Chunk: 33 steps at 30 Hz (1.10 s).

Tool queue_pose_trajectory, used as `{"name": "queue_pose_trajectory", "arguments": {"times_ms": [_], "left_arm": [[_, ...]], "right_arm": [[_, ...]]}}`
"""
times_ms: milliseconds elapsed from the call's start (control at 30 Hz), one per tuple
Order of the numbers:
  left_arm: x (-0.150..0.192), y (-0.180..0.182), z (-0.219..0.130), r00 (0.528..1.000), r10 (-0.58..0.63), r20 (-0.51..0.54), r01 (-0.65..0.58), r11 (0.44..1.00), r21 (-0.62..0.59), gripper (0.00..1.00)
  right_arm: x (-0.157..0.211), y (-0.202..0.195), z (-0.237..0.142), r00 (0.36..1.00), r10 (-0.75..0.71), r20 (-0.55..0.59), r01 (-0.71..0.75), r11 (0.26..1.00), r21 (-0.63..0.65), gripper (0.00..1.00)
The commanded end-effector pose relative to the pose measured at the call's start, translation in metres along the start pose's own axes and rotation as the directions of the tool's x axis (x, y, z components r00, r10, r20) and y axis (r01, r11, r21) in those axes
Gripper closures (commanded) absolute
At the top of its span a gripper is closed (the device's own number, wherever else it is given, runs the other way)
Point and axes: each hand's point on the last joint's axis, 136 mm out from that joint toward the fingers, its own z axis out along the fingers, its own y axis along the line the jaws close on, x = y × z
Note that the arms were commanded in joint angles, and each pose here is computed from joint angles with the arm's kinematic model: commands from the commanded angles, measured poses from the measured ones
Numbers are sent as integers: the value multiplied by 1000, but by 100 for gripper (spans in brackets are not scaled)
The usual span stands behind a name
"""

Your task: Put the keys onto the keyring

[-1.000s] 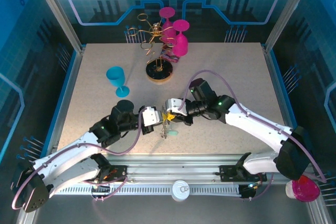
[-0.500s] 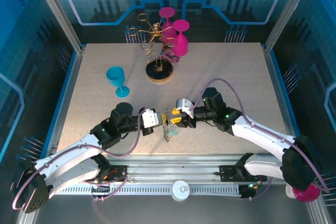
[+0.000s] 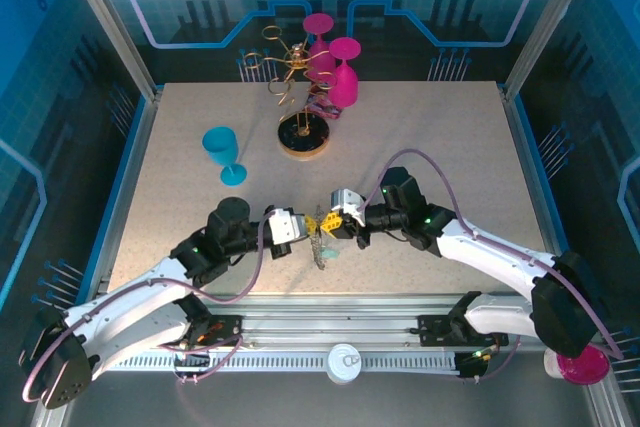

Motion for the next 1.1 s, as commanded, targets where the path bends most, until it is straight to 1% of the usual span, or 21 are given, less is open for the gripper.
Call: {"name": "queue_pose_trajectory", "arguments": {"times_ms": [0,100,233,300,367,467,567,767,833,933,1000,1033,1067], "left_arm": [[-30,-3,-6,991,20,132,-23,1000,21,100],[-43,-8,-8,981,9,196,-20,998,55,100],[-55,-8,-10,968,-5,249,-11,998,65,100],[-53,-7,-8,970,-9,243,-6,998,62,100],[-48,-8,-7,974,-10,228,-3,998,59,100],[-41,-8,-6,977,-18,210,7,998,57,100],[-36,-9,-4,981,-25,195,14,998,56,100],[-34,-8,-2,981,-27,192,17,998,54,100],[-35,-7,-2,981,-24,194,15,999,52,100],[-35,-6,-1,980,-25,195,15,999,51,100],[-35,-5,0,982,-25,188,17,999,44,100],[-32,-3,0,984,-26,177,21,999,32,100],[-30,-1,0,986,-27,163,24,999,21,98]], "right_arm": [[-1,-2,0,1000,-4,-23,4,1000,-3,100],[-1,-1,7,999,23,-31,-24,999,-36,99],[-9,6,14,1000,25,-19,-26,996,-89,85],[-17,3,10,1000,21,17,-20,997,-72,81],[-24,-2,2,998,14,66,-12,999,-36,74],[-29,-4,-10,994,-17,107,16,1000,7,73],[-29,0,-14,993,-42,113,42,999,9,73],[-32,2,-12,991,-44,123,46,999,-17,73],[-32,2,-11,991,-43,124,46,999,-23,75],[-34,2,-10,991,-45,126,48,998,-28,85],[-36,2,-11,991,-46,125,51,998,-32,97],[-36,2,-11,992,-46,118,50,998,-33,100],[-36,2,-12,993,-49,107,52,998,-30,100]]}}
